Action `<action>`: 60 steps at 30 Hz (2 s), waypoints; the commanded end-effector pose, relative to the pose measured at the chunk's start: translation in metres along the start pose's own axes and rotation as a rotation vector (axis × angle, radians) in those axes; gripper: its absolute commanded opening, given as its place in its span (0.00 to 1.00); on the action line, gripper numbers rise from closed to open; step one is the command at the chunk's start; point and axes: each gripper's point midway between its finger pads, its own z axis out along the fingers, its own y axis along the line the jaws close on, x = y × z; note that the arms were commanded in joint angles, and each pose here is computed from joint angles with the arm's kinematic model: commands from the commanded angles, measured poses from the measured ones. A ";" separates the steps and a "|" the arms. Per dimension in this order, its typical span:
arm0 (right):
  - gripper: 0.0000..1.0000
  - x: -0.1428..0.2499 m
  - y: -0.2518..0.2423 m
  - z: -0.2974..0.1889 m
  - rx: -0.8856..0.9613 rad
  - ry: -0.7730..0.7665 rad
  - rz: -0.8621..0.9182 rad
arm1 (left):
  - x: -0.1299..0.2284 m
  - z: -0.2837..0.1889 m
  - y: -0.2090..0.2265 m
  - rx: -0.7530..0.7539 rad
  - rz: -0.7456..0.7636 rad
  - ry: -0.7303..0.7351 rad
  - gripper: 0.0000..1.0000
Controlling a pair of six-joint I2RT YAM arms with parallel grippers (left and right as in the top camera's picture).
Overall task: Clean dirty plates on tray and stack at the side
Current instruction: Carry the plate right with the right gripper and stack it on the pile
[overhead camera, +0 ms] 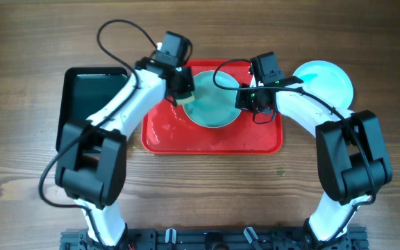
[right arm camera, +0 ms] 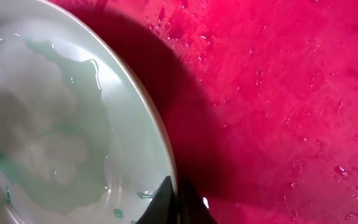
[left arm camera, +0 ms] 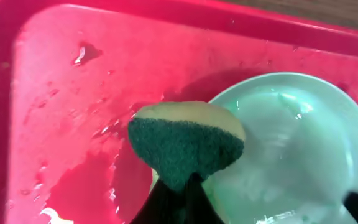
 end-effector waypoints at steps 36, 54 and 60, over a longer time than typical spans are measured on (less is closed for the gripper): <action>0.04 -0.004 0.002 0.002 -0.002 0.001 0.012 | 0.018 0.056 0.007 -0.267 -0.059 -0.127 0.04; 0.04 -0.012 0.014 -0.037 -0.022 -0.053 -0.053 | -0.029 -0.067 0.062 -0.196 -0.205 -0.032 0.04; 0.04 -0.034 -0.024 -0.109 0.358 -0.298 -0.125 | -0.028 -0.067 0.074 -0.213 -0.225 -0.015 0.04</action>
